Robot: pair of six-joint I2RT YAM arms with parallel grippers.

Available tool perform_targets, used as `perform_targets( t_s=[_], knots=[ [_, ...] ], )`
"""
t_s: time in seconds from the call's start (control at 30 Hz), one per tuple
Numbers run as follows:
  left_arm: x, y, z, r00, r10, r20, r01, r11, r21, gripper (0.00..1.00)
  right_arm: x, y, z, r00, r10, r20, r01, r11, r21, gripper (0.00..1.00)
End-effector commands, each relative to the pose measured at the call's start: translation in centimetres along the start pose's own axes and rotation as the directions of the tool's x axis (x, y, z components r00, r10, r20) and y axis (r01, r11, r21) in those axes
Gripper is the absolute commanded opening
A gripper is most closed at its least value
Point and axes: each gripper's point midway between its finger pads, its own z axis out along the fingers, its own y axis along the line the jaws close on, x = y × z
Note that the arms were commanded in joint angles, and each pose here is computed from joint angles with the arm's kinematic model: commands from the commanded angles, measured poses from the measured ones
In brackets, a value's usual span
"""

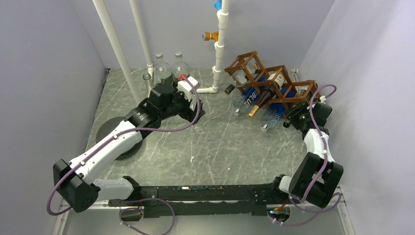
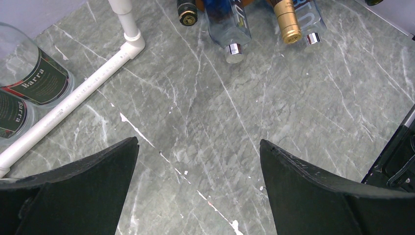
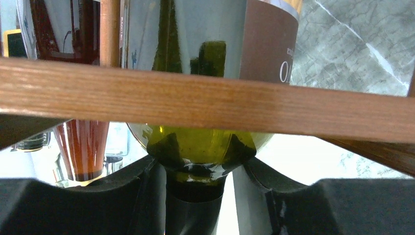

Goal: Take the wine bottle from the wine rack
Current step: Pick up the wine bottle from the wine rack.

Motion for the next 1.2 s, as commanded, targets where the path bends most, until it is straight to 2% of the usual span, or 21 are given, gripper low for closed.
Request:
perform_targets(
  t_s=[0.0, 0.23, 0.43, 0.6, 1.17],
  knots=[
    [-0.7, 0.0, -0.1, 0.999, 0.011, 0.030, -0.011, 1.000, 0.001, 0.99, -1.0, 1.3, 0.2, 0.999, -0.015, 0.038, 0.017, 0.998, -0.055, 0.46],
    [-0.7, 0.0, -0.2, 0.999, 0.011, 0.031, -0.011, 1.000, -0.001, 0.99, -1.0, 1.8, -0.3, 0.999, -0.016, 0.035, 0.019, 0.997, -0.074, 0.35],
    [-0.8, 0.0, -0.2, 0.999, 0.011, 0.032, -0.011, 1.000, -0.001, 0.99, -1.1, 2.7, -1.1, 0.999, -0.022, 0.037, 0.026, 0.995, -0.097, 0.13],
    [-0.8, -0.1, -0.3, 0.999, 0.011, 0.033, -0.011, 1.000, 0.001, 1.00, -1.4, 4.0, -2.5, 0.999, -0.027, 0.043, 0.032, 0.991, -0.126, 0.01],
    [-1.2, -0.1, -0.6, 0.999, 0.014, 0.045, -0.014, 1.000, 0.001, 1.00, -2.0, 6.5, -6.5, 0.996, -0.008, 0.089, 0.022, 0.986, -0.165, 0.00]
  ],
)
